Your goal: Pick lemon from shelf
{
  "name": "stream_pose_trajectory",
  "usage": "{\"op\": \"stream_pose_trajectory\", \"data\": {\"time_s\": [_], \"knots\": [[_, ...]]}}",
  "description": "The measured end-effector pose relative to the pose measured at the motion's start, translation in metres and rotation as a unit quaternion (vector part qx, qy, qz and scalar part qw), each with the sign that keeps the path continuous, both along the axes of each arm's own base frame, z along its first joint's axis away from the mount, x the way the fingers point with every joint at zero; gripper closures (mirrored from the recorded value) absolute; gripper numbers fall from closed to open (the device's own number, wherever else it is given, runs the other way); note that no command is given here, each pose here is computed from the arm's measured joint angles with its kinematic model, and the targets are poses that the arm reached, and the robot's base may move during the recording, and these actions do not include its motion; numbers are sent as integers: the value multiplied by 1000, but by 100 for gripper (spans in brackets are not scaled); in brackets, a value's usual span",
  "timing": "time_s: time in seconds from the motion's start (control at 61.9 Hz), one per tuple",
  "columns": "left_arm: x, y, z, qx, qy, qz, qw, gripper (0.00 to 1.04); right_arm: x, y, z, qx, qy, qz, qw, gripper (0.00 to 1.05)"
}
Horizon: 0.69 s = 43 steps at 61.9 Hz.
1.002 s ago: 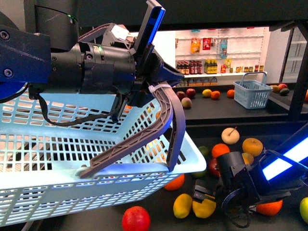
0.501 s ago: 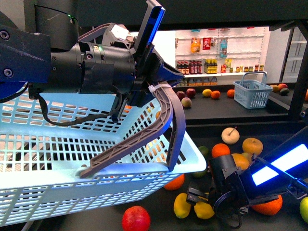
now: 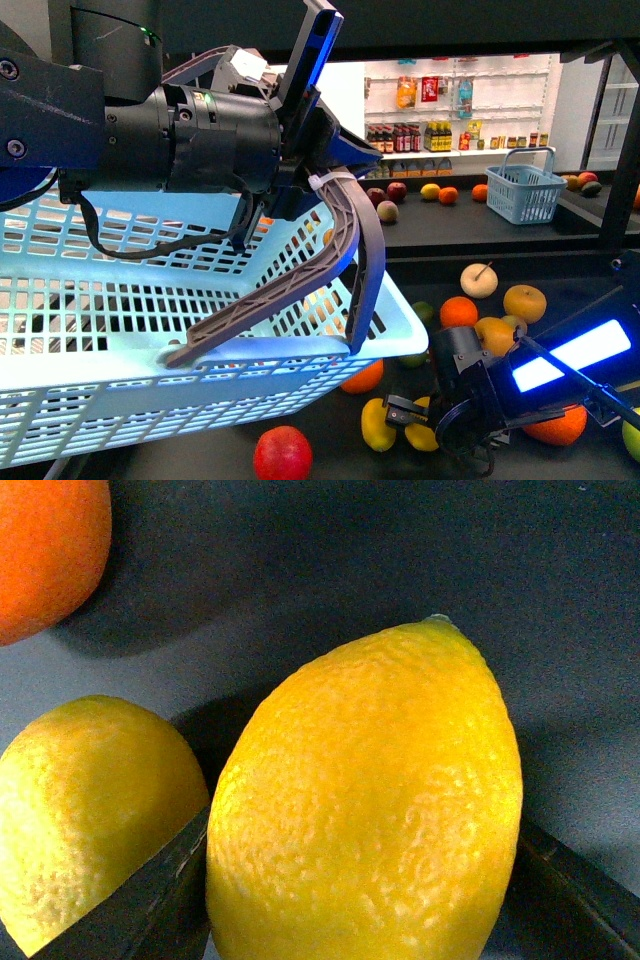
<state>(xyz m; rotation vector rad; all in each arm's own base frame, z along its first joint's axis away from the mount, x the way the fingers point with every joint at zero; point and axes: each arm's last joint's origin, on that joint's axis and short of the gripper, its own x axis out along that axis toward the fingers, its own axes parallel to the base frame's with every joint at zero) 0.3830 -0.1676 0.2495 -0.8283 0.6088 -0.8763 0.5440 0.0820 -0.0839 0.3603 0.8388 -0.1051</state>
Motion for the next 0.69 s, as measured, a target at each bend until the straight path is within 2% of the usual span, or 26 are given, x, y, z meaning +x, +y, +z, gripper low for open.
{"op": "stream_pose_trajectory", "data": {"time_s": [0.339, 0.485, 0.566, 0.695], "knots": [[0, 0, 0, 0, 0, 0, 1000, 98, -9, -10, 3, 5, -1, -6, 1000, 34], [0, 0, 0, 0, 0, 0, 1000, 98, -17, -27, 21, 2, -15, -22, 1000, 34], [0, 0, 0, 0, 0, 0, 1000, 98, -21, -45, 49, -3, -46, -39, 998, 34], [0, 0, 0, 0, 0, 0, 1000, 98, -29, -78, 115, -5, -114, -63, 991, 34]]}}
